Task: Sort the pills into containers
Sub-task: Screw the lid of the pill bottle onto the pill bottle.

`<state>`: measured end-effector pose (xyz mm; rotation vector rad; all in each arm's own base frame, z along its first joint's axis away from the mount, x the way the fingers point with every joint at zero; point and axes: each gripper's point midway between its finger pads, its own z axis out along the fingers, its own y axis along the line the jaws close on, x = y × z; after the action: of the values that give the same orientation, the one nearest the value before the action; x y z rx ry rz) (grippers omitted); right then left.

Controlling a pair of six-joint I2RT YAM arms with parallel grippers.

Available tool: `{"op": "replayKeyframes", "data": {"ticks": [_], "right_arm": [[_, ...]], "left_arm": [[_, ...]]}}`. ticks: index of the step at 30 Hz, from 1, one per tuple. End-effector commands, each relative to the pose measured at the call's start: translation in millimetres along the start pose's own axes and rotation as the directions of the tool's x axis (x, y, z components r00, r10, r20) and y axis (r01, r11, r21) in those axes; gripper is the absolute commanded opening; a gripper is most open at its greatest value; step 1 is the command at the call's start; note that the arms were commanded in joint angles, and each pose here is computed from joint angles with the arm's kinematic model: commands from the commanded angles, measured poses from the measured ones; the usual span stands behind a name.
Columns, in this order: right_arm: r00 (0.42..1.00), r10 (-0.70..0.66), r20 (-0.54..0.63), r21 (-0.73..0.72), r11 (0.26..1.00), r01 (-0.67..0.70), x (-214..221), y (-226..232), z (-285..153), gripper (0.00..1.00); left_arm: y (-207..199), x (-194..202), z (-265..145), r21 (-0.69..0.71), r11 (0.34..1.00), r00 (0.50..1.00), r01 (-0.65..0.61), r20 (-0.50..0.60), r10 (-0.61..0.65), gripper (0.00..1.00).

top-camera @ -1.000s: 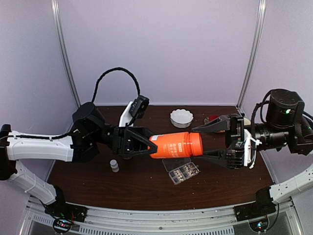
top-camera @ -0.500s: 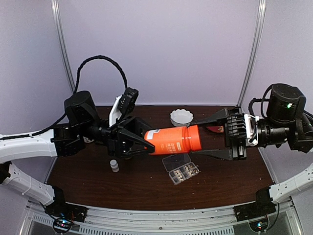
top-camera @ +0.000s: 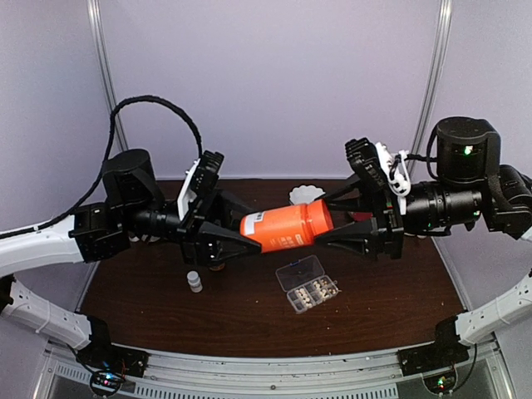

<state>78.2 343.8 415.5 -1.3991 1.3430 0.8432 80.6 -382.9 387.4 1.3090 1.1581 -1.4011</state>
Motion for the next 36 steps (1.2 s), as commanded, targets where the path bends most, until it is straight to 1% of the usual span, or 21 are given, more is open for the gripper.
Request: {"op": "replayKeyframes", "data": {"ticks": [1,4,6,8,9,10,12,14,16,17,19,21,23,25,26,29,30,31,33,34,36], "right_arm": [[0.967,0.179,-0.181,-0.069,0.979,-0.194,53.0,13.5,55.8,0.15],[0.951,0.244,-0.188,-0.056,0.964,-0.259,54.7,10.1,57.0,0.15],[0.933,0.318,-0.167,-0.029,0.945,-0.327,52.7,3.0,58.2,0.12],[0.912,0.393,-0.113,-0.018,0.917,-0.398,46.2,-3.2,59.0,0.10],[0.901,0.426,-0.077,-0.024,0.903,-0.429,41.6,-4.5,59.1,0.12],[0.881,0.472,-0.037,-0.025,0.881,-0.473,35.7,-7.3,58.7,0.13],[0.842,0.540,0.013,-0.017,0.842,-0.540,28.4,-14.9,57.7,0.12],[0.795,0.606,0.025,-0.007,0.795,-0.606,23.7,-22.3,58.0,0.11],[0.751,0.661,0.007,0.003,0.751,-0.661,23.1,-26.4,59.5,0.10],[0.724,0.690,0.004,0.013,0.724,-0.690,23.6,-30.2,60.7,0.11],[0.647,0.762,0.020,-0.009,0.647,-0.762,19.7,-34.9,62.5,0.15],[0.565,0.825,0.019,-0.079,0.565,-0.821,14.9,-30.7,65.9,0.15],[0.492,0.871,-0.004,-0.096,0.489,-0.867,18.0,-30.3,70.1,0.14],[0.444,0.896,-0.024,-0.088,0.441,-0.893,21.5,-31.6,71.1,0.13],[0.435,0.900,-0.025,-0.080,0.432,-0.898,23.1,-32.7,70.4,0.13],[0.396,0.918,-0.011,-0.068,0.394,-0.917,26.4,-37.9,64.5,0.24],[0.396,0.918,-0.004,-0.076,0.395,-0.916,25.3,-39.3,61.4,0.30],[0.415,0.910,0.006,-0.079,0.414,-0.907,23.9,-41.0,57.8,0.38],[0.468,0.883,0.033,-0.066,0.469,-0.881,23.2,-47.2,47.6,0.63],[0.505,0.862,0.046,-0.058,0.506,-0.860,23.6,-50.7,41.7,0.73],[0.593,0.804,0.052,-0.043,0.595,-0.803,25.9,-55.1,29.0,0.91]], "left_arm": [[16.7,-7.7,11.0,-0.126,0.984,0.992,-0.124,0.008,0.126,0.00],[21.3,-5.1,8.2,-0.163,0.976,0.989,-0.147,-0.011,0.148,0.00],[24.2,-5.7,6.1,-0.187,0.970,0.987,-0.156,-0.004,0.158,0.00],[24.9,-9.0,4.0,-0.200,0.966,0.985,-0.162,0.030,0.171,0.00],[24.8,-10.7,3.0,-0.205,0.965,0.983,-0.161,0.053,0.176,0.00],[24.7,-12.2,2.3,-0.210,0.964,0.981,-0.163,0.074,0.182,0.00],[23.3,-11.4,1.8,-0.209,0.963,0.976,-0.172,0.093,0.195,0.00],[25.1,-5.4,2.9,-0.215,0.957,0.974,-0.196,0.070,0.216,0.00],[29.4,2.7,3.9,-0.231,0.948,0.972,-0.220,0.030,0.233,0.00],[31.9,5.8,3.6,-0.242,0.936,0.964,-0.255,0.007,0.264,0.00],[35.5,9.6,2.4,-0.261,0.917,0.951,-0.302,-0.022,0.308,0.00],[38.5,12.0,1.9,-0.276,0.897,0.937,-0.345,-0.048,0.346,0.00],[42.0,15.8,2.0,-0.293,0.872,0.919,-0.393,-0.088,0.384,0.00],[46.4,21.7,1.6,-0.309,0.842,0.896,-0.443,-0.142,0.420,0.00],[50.3,23.7,0.6,-0.324,0.827,0.888,-0.459,-0.168,0.427,0.00],[58.9,29.0,-3.1,-0.353,0.796,0.870,-0.492,-0.228,0.437,0.00],[60.7,29.8,-4.5,-0.363,0.792,0.871,-0.491,-0.235,0.432,0.00],[61.6,31.1,-5.2,-0.370,0.793,0.874,-0.485,-0.235,0.425,0.00],[59.9,33.0,-5.5,-0.371,0.807,0.888,-0.460,-0.217,0.406,0.00],[58.6,34.3,-5.3,-0.370,0.817,0.897,-0.442,-0.206,0.392,0.00],[57.8,38.4,-5.7,-0.374,0.835,0.914,-0.404,-0.192,0.357,0.00]]}}
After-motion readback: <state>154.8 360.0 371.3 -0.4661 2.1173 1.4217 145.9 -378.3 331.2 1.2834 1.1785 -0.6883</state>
